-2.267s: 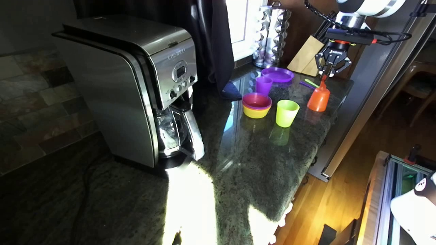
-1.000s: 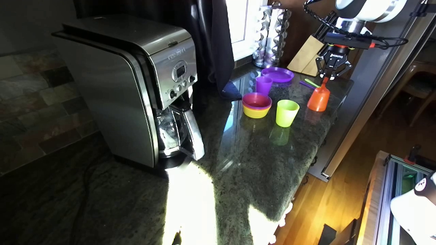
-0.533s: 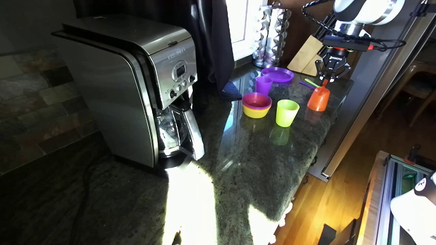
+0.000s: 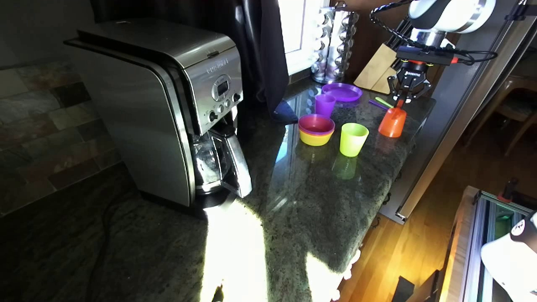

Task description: Place the orange cup upside down then put the smaller cup on top

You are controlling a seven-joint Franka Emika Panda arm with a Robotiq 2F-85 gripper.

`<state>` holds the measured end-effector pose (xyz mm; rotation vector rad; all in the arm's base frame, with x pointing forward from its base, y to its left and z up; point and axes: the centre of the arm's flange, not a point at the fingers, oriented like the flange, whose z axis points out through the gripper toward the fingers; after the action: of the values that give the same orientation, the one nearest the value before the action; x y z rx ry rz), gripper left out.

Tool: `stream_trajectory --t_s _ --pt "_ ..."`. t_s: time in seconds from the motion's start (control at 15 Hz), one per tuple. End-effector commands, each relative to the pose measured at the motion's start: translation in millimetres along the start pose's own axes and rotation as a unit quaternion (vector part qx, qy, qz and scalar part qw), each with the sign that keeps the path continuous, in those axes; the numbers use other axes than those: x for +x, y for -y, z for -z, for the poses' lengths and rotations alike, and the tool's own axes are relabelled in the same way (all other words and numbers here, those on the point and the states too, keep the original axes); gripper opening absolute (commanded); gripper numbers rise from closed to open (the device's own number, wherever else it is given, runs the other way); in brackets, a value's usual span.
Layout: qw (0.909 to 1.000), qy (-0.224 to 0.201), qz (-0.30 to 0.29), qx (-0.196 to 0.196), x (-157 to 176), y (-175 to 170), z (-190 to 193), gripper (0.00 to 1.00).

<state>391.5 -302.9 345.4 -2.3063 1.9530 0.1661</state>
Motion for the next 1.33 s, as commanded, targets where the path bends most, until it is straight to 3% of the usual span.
stream_trajectory --t_s 0.0,0.6,0.73,0.87,1.27 --pt "0.9999 0.0 -0.011 -0.001 3.9 1.9 -1.6 0.04" --pt "0.9999 0.003 -0.012 -0.006 6.0 5.6 -3.9 0.04" --pt "0.9999 0.002 -0.013 -0.006 6.4 6.3 -3.9 0.43" --pt "0.9999 0.001 -0.013 -0.006 6.6 6.7 -3.4 0.46" --pt "1.0 0.001 -0.009 0.0 3.8 5.1 0.6 0.88"
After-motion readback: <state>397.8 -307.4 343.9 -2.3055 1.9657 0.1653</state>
